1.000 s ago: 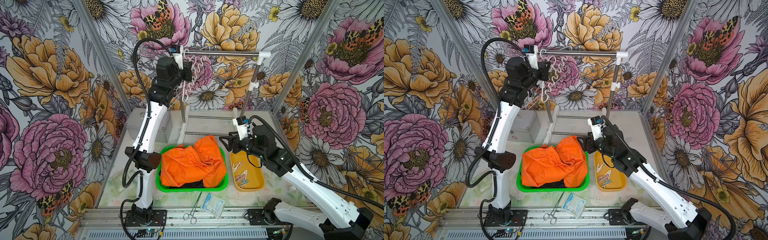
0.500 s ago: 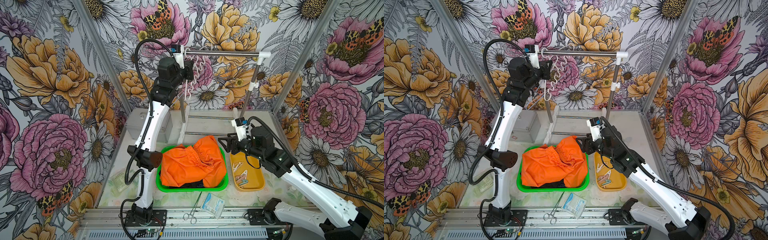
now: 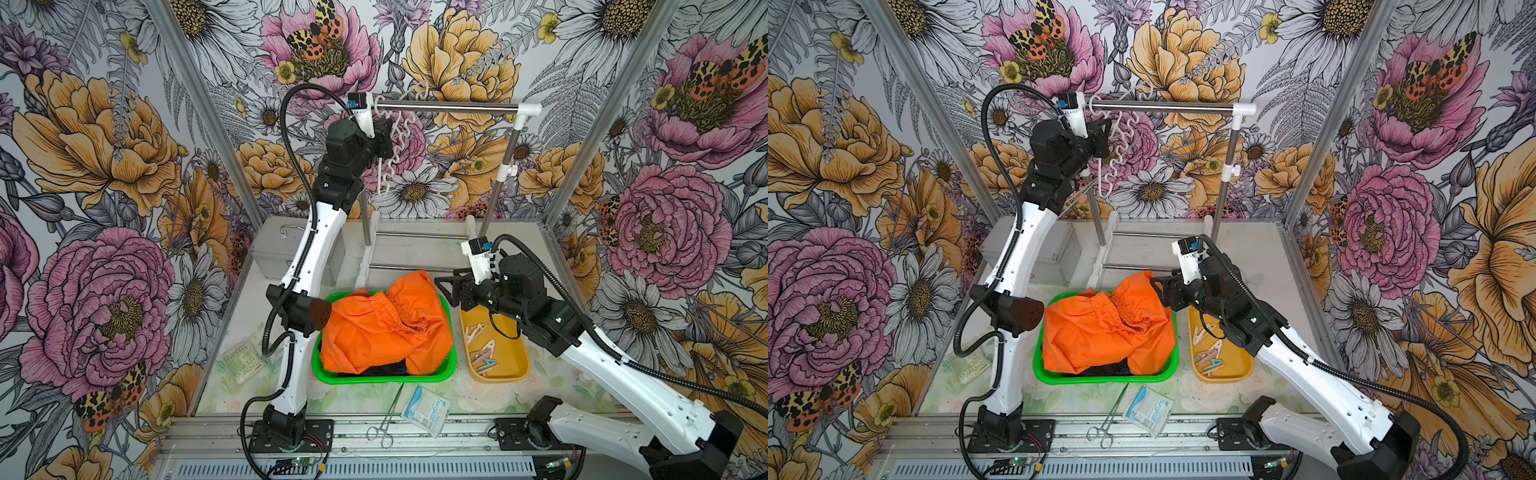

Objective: Remove the clothespins securing shorts to the hanger
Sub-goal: Place the hanger on the clothesline.

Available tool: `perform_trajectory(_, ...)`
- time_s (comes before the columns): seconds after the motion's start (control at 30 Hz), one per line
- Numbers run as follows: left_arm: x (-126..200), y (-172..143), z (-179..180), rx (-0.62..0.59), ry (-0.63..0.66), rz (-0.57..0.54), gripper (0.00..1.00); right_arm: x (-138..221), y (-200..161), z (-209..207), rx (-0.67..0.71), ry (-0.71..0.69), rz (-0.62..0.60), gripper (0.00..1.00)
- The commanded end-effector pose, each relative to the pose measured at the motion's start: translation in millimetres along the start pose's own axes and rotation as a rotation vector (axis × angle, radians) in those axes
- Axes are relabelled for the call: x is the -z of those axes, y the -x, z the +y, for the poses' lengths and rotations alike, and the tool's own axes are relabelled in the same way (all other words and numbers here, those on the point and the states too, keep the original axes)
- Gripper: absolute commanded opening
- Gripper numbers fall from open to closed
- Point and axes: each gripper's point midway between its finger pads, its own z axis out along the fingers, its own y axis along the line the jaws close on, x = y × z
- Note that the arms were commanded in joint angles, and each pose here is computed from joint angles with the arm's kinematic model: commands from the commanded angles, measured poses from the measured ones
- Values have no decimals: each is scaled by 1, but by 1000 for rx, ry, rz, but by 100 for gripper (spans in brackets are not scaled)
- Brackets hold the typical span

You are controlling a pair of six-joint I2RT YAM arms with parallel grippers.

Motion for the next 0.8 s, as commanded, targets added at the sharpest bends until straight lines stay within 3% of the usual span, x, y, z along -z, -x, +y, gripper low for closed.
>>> perform_trajectory(0.0, -2, 5, -1, -3, 12, -32, 0, -1, 2, 3, -10, 4, -15, 68)
perform_trajectory(0.37, -8, -37, 2, -117, 58, 97, 0, -9, -1, 8, -5, 11, 6, 68)
perform_trajectory(0.6, -1, -37, -7, -152, 46, 115, 0, -7, 6, 8, 14, -1, -12, 69)
perform_trajectory(0.77, 17, -17, -19, -153, 17, 106, 38, -3, 14, 5, 36, -29, -39, 74)
